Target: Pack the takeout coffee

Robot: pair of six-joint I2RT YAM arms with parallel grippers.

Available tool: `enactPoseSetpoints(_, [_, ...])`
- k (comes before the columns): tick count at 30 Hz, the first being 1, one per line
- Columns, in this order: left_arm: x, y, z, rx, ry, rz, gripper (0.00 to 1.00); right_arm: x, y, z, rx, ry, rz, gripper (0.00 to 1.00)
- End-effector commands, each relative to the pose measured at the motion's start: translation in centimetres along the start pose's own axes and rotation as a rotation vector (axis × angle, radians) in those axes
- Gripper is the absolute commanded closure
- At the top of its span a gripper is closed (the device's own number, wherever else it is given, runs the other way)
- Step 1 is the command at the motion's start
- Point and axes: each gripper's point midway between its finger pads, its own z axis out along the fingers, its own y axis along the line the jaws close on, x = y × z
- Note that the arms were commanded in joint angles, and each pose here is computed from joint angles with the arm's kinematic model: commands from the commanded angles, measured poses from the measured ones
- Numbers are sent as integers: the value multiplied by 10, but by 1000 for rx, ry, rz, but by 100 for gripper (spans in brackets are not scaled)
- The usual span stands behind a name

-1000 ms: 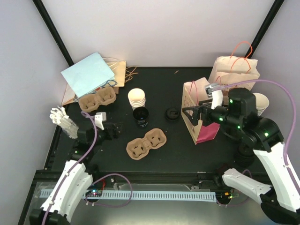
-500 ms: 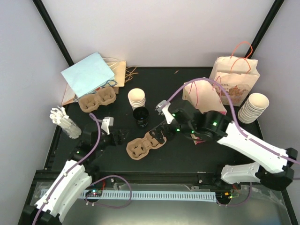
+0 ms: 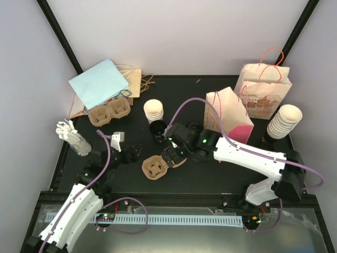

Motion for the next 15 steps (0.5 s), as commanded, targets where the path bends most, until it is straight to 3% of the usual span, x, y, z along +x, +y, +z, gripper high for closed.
enactPoseSetpoints(1, [2,5,0,-20,-10,-4,1,-5,7,20,28,-28,25,0])
enactPoseSetpoints(9, [-4,9,3,-26,-56,46,1,11,20,78,-10,66,89,0])
enactPoseSetpoints(15, [-17,11,1,-53,-121,125,1,15,20,96,8,98,82,4])
